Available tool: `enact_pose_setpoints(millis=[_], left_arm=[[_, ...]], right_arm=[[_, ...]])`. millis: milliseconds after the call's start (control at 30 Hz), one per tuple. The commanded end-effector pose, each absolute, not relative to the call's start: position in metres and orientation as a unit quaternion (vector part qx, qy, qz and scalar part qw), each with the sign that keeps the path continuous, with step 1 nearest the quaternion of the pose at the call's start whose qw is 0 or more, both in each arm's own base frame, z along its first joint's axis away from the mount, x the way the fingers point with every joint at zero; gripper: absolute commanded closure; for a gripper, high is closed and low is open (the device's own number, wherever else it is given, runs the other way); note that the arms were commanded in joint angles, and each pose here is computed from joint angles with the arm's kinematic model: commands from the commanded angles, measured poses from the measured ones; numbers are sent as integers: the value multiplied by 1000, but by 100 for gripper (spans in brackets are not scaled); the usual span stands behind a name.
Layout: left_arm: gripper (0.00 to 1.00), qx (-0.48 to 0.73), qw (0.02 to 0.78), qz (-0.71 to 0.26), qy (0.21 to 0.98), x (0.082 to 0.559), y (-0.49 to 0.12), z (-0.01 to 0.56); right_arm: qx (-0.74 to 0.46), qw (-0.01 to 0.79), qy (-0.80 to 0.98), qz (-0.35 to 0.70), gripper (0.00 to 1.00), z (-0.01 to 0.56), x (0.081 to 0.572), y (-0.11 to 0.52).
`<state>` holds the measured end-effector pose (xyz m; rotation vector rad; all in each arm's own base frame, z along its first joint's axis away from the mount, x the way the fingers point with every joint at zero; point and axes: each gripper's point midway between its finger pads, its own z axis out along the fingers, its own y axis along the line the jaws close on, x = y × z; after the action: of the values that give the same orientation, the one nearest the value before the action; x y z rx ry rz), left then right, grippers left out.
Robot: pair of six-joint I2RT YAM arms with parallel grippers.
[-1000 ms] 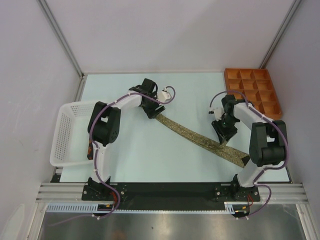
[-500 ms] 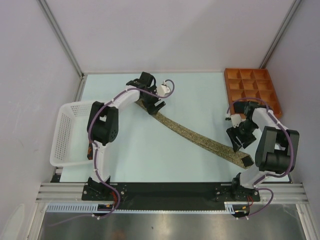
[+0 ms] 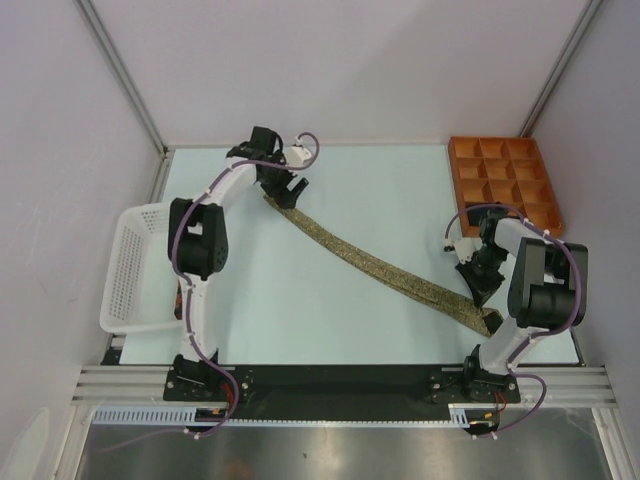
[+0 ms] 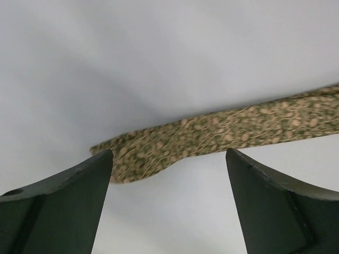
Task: Roll the ties
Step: Flatten out the tie at the center of the board.
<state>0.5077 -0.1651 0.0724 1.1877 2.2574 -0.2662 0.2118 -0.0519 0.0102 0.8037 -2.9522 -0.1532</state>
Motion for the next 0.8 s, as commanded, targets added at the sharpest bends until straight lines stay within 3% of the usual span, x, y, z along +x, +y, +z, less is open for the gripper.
enact_pose_setpoints(millis=[0, 300, 533, 633, 767], left_arm=[[12, 358, 298, -63, 883, 531, -130, 76], [20, 315, 300, -73, 897, 540, -125, 61], [22, 274, 301, -160, 899, 540, -141, 61], [31, 263, 288, -175, 904, 535, -141, 52], [62, 256, 270, -184, 909, 523, -138, 45]], right_arm=[[285, 21, -958, -19, 100, -3, 231, -65], [308, 18, -951, 8, 100, 1, 234, -77], [306, 8, -952, 11, 100, 5, 240, -80], [306, 7, -952, 5, 100, 7, 239, -79], [301, 3, -954, 9, 100, 11, 239, -88]])
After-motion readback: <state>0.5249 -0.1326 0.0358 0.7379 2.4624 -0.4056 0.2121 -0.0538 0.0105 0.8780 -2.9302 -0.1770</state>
